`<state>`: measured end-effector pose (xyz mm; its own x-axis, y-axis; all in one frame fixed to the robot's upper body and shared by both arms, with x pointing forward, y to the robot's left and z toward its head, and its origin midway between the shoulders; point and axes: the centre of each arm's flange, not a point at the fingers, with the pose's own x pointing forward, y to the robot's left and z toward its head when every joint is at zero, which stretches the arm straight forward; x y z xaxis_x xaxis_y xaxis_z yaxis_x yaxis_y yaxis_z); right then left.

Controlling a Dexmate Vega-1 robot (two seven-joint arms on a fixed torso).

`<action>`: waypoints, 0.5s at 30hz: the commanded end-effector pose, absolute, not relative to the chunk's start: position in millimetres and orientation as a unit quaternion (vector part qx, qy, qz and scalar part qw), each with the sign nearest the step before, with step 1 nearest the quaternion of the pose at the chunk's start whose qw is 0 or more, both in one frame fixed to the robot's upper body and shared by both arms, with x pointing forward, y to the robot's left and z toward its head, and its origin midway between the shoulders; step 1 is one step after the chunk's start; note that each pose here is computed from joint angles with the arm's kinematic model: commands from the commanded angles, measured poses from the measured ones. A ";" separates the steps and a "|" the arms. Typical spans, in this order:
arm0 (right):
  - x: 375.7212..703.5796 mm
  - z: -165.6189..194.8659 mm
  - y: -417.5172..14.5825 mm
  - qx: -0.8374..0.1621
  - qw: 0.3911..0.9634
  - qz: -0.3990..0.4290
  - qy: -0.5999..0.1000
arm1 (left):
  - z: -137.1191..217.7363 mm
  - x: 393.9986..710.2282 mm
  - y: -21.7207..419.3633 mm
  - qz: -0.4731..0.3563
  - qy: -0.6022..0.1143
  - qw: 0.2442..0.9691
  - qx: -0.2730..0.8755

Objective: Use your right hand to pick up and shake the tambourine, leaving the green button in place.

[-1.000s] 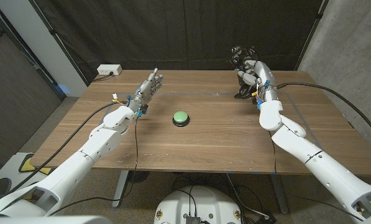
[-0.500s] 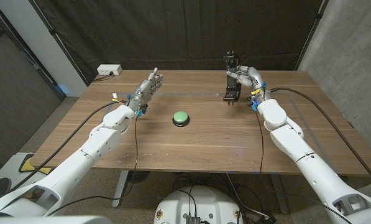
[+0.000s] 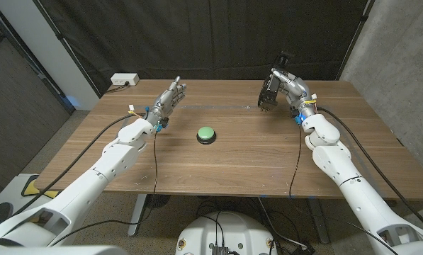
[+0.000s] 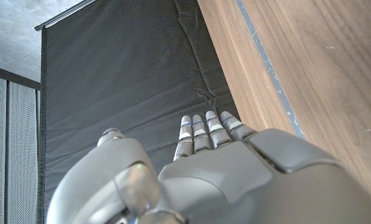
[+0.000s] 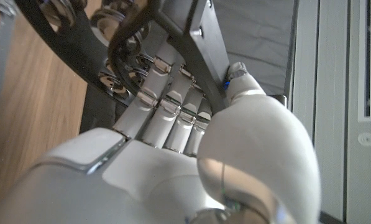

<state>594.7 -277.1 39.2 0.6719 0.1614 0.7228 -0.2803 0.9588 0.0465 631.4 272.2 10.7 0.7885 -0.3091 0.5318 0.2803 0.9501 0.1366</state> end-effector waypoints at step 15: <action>570.7 76.9 -146.6 -0.549 0.655 -0.121 -0.505 | 2.4 624.3 274.5 -0.141 -0.288 0.947 0.017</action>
